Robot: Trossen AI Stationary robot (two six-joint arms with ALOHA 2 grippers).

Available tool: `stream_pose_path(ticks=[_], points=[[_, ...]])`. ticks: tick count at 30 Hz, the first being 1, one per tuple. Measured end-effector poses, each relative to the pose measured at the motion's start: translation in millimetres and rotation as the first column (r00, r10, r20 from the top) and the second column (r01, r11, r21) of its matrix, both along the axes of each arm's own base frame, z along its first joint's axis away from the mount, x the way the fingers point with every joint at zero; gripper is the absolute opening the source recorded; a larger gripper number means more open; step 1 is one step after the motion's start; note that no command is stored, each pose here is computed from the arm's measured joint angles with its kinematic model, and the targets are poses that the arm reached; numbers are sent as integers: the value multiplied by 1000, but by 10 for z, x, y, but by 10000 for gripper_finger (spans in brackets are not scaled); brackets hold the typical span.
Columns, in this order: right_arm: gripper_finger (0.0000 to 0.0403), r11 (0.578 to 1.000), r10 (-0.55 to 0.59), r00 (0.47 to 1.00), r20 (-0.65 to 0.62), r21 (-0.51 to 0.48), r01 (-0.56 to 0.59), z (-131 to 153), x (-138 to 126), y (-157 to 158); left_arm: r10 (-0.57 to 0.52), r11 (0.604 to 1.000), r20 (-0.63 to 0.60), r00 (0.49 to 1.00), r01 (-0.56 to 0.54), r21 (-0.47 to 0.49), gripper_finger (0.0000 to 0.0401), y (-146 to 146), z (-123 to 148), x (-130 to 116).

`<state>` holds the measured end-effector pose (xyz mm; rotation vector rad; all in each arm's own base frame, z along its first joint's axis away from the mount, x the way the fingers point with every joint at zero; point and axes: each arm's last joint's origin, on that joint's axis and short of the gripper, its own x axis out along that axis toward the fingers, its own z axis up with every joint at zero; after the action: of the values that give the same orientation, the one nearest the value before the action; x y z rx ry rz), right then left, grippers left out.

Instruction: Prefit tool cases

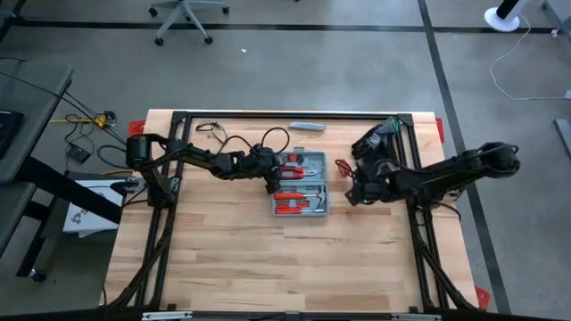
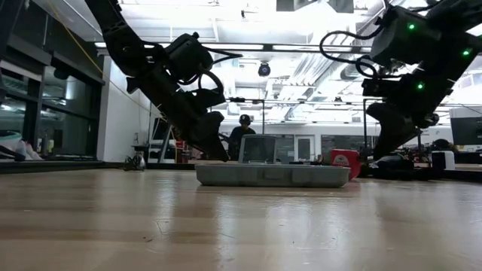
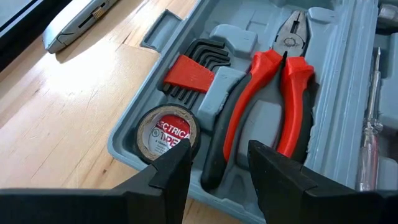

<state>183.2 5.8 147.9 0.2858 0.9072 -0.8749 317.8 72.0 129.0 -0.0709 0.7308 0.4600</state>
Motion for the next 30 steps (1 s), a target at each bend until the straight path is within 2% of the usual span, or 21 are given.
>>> stream_pose_path(ticks=[5, 11, 18, 24, 30], points=[[0, 999, -34, 999, -31, 1, 34, -15, -59, 19, 0, 1000, 0, 1000, 0, 0, 150, 1, 0, 0], [5, 995, -60, 998, -7, -81, 60, -2, -75, 41, 1, 1000, 0, 1000, -1, 0, 150, 1, 0, 0], [59, 991, 18, 998, 62, -137, -9, 31, -10, 147, 0, 1000, 0, 1000, 0, 0, 150, 1, 0, -1], [108, 982, 25, 992, 121, -188, -2, 87, -7, 177, 0, 1000, 0, 1000, 0, 0, 150, 1, 0, -1], [120, 982, 76, 989, 128, -182, -52, 158, -6, 169, 1, 1000, 0, 1000, -1, 0, 150, 1, 0, -1]])
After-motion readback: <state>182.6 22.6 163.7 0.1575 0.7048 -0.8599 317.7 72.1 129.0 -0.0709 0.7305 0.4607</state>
